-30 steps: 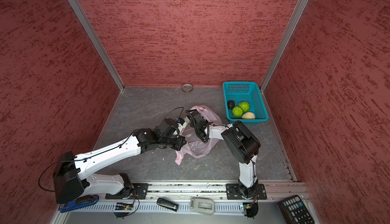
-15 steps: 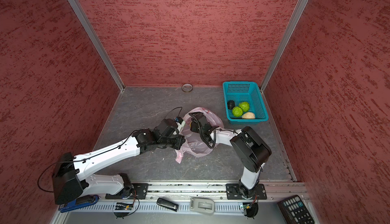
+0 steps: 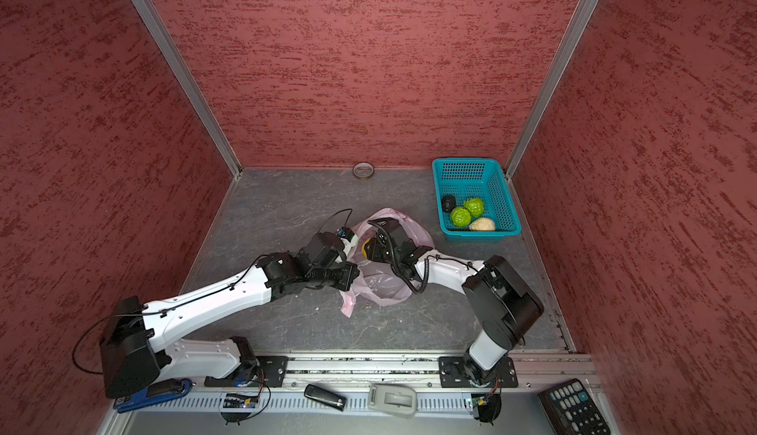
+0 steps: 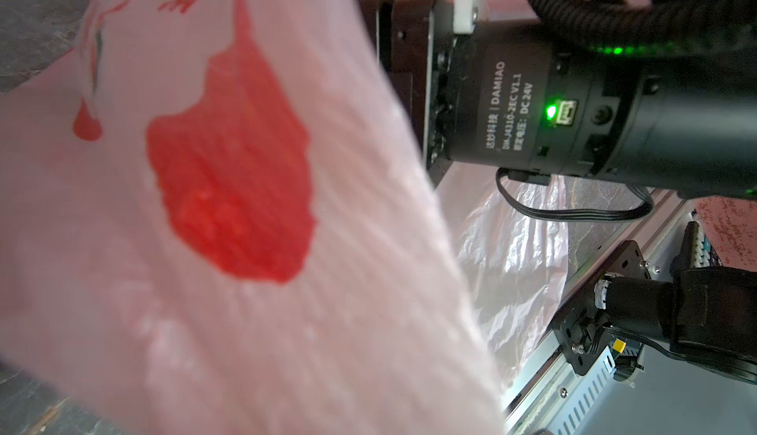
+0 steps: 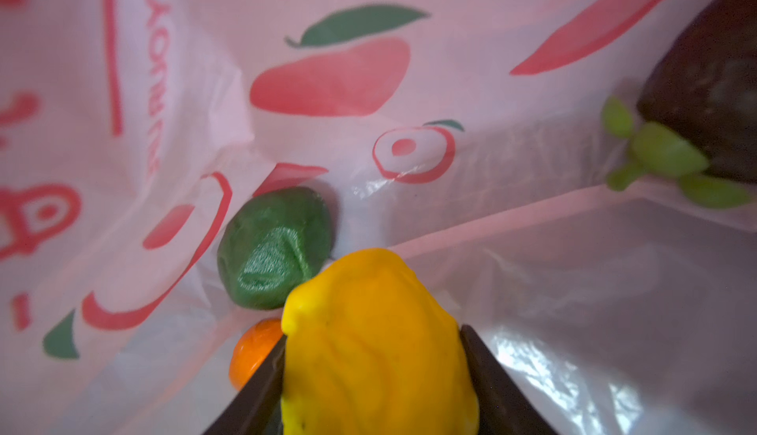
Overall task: Untie the knot of the plastic bag and take out the fruit
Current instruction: 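Lift the yellow fruit out of the bag toward the teal basket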
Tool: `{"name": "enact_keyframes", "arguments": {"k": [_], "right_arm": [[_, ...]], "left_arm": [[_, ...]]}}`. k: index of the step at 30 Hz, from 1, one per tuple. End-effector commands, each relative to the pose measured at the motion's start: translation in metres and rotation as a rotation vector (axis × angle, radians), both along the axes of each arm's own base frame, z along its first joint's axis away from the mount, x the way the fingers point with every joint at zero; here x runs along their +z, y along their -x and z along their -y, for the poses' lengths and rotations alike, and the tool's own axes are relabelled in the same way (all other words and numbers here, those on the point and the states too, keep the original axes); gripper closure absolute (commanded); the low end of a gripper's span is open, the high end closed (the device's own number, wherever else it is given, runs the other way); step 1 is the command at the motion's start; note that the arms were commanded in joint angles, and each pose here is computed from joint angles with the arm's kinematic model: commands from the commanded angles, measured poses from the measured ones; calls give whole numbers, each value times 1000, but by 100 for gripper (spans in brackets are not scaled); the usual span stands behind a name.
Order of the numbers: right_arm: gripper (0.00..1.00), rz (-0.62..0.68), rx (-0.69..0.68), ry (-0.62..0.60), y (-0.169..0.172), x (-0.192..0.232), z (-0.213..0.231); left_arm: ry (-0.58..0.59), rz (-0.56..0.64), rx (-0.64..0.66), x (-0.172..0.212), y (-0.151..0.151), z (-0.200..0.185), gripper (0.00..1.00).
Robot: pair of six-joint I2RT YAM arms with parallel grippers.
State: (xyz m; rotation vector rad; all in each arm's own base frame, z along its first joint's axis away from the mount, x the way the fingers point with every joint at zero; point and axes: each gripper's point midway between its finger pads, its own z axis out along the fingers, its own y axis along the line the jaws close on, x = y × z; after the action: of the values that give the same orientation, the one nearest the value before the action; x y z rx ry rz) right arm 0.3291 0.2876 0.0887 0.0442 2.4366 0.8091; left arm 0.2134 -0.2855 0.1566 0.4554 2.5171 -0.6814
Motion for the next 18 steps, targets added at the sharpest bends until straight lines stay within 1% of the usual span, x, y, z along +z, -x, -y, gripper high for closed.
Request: {"name": "enact_keyframes", "arguments": {"k": [1,7,14,15,18], "right_arm": [[50,-10,73,-13,18,14,-9],[50,-25,114,-17,39,28,-13],[50,-45,149,-33,53,42,-17],[50,-25,153,-50,56,56,-16],[50,-17,146,-56,60,70,-12]], "left_arm": [[13,30,16,6,-3,-4,100],[11,29,24,5,-3,-9,100],[8,26,24,5,-3,-13,100],[8,29,25,6,-3,-14,100],[10,32,27,7,-4,-16,100]]}}
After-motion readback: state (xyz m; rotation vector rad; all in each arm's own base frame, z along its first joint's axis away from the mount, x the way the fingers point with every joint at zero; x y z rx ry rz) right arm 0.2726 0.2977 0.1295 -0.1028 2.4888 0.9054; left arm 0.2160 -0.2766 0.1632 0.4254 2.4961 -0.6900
